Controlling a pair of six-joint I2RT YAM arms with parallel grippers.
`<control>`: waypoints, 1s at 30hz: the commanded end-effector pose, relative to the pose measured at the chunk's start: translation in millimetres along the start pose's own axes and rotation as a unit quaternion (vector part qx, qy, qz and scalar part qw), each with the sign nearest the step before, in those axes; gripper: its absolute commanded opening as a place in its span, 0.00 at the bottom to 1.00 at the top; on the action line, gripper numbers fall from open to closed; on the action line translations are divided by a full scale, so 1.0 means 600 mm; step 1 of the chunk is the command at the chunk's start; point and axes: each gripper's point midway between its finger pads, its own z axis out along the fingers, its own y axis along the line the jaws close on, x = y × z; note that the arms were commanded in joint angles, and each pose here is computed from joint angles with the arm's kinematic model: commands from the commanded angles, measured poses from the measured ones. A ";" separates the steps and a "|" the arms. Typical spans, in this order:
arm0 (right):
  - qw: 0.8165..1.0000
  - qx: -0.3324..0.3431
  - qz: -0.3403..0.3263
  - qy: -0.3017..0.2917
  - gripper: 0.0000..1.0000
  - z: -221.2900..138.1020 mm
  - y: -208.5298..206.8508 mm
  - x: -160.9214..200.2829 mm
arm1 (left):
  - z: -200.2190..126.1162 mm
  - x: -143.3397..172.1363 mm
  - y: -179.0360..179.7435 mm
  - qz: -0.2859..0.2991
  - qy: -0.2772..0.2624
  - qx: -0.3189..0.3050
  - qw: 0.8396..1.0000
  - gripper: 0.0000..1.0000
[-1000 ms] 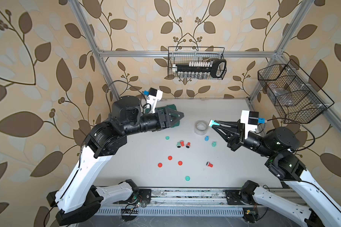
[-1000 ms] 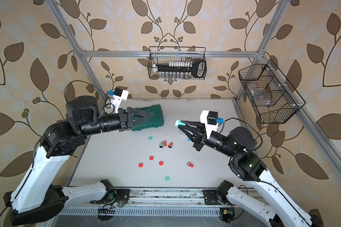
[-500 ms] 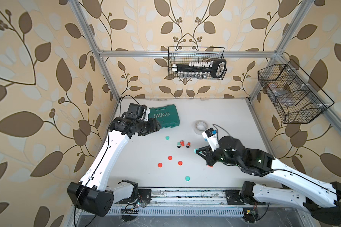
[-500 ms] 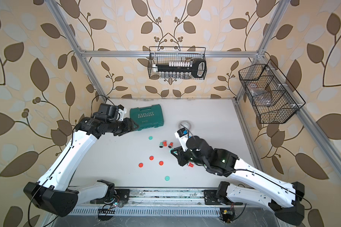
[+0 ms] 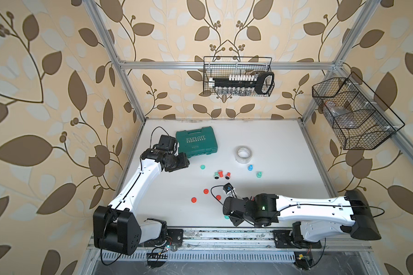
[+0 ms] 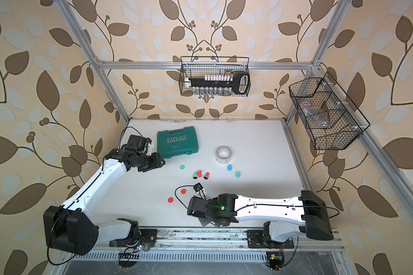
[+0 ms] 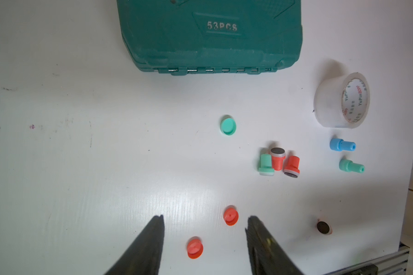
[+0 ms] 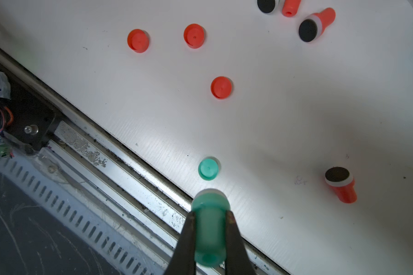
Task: Close the stamp cap
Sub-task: Close the cover of the stamp.
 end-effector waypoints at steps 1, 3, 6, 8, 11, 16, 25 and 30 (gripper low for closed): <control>0.999 0.008 0.032 0.006 0.00 0.002 0.009 -0.005 | 0.004 -0.020 0.008 0.005 -0.021 -0.009 1.000 0.58; 0.999 0.010 0.032 0.017 0.00 0.014 0.015 0.000 | 0.003 -0.023 0.012 0.008 -0.022 -0.015 1.000 0.58; 0.999 0.014 0.023 0.037 0.00 0.029 0.025 0.007 | 0.000 -0.022 0.017 0.010 -0.024 -0.022 0.999 0.58; 0.998 0.016 0.021 0.048 0.00 0.038 0.030 0.011 | 0.000 -0.018 0.017 0.009 -0.023 -0.020 1.000 0.58; 0.997 0.020 0.013 0.067 0.00 0.052 0.038 0.019 | -0.002 -0.017 0.018 0.009 -0.025 -0.021 0.999 0.58; 0.995 0.028 0.005 0.096 0.00 0.075 0.043 0.035 | -0.004 -0.020 0.020 0.014 -0.029 -0.027 0.999 0.58; 0.992 0.024 0.009 0.121 0.00 0.100 0.034 0.049 | -0.005 -0.021 0.019 0.017 -0.027 -0.027 0.999 0.58; 0.991 0.027 0.013 0.127 0.00 0.109 0.027 0.049 | -0.005 -0.022 0.019 0.019 -0.026 -0.026 0.999 0.58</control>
